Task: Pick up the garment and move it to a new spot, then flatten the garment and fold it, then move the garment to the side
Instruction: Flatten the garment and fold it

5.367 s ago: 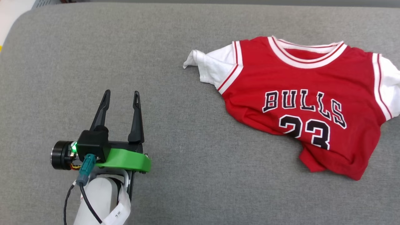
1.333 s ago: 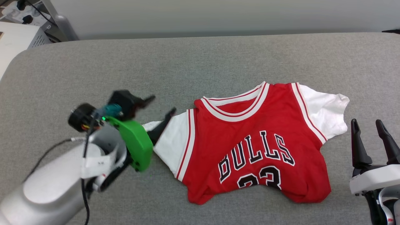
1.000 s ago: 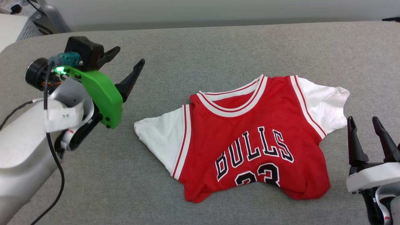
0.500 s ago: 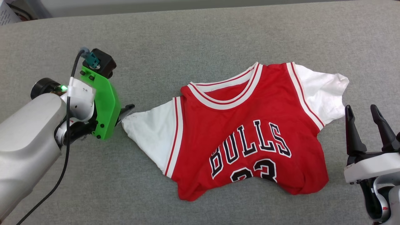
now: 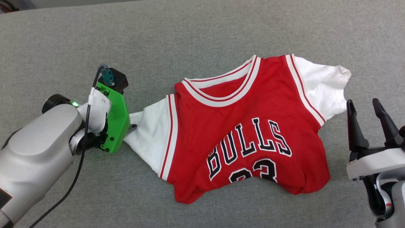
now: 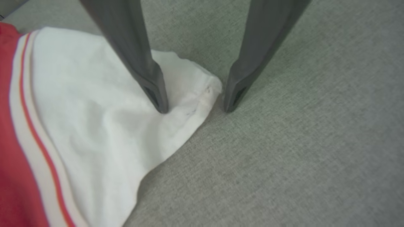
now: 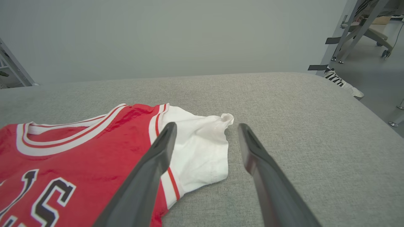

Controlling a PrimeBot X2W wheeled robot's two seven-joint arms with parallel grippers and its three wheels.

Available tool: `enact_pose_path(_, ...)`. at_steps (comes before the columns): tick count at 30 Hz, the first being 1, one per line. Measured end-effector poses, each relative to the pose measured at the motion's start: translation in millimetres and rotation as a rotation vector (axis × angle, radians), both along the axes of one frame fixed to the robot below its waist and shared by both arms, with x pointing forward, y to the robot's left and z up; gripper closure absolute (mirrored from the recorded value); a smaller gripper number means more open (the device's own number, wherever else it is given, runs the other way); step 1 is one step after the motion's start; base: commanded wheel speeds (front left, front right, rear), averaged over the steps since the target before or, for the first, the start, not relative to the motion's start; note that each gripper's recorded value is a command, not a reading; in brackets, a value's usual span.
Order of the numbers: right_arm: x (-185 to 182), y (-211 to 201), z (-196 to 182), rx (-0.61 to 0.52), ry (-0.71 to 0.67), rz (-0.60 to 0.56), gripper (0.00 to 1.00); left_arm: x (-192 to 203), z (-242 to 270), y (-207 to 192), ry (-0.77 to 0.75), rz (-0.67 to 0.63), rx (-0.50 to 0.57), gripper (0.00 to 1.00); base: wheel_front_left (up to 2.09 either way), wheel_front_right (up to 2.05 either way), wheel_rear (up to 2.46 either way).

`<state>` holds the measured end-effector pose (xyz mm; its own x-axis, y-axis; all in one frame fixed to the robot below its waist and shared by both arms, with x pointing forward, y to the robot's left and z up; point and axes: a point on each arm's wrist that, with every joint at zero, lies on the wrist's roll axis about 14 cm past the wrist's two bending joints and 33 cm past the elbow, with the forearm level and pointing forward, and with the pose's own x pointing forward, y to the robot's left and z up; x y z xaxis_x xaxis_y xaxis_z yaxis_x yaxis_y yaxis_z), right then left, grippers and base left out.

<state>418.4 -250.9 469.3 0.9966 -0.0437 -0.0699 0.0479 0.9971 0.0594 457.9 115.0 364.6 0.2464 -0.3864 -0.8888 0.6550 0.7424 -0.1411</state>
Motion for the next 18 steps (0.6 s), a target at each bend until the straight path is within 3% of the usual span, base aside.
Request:
enact_pose_path(8, 0, 0, 4, 0.001, -0.014, 0.001, 0.0, 9, 25, -18, -0.133, -0.054, -0.072, 1.0, 0.0, 0.0, 0.0)
enact_pose_path(18, -1, 3, 4, 0.004, -0.023, 0.008, 0.0, 56, 78, -38, -0.358, -0.064, -0.183, 1.0, 0.0, 0.0, 0.0)
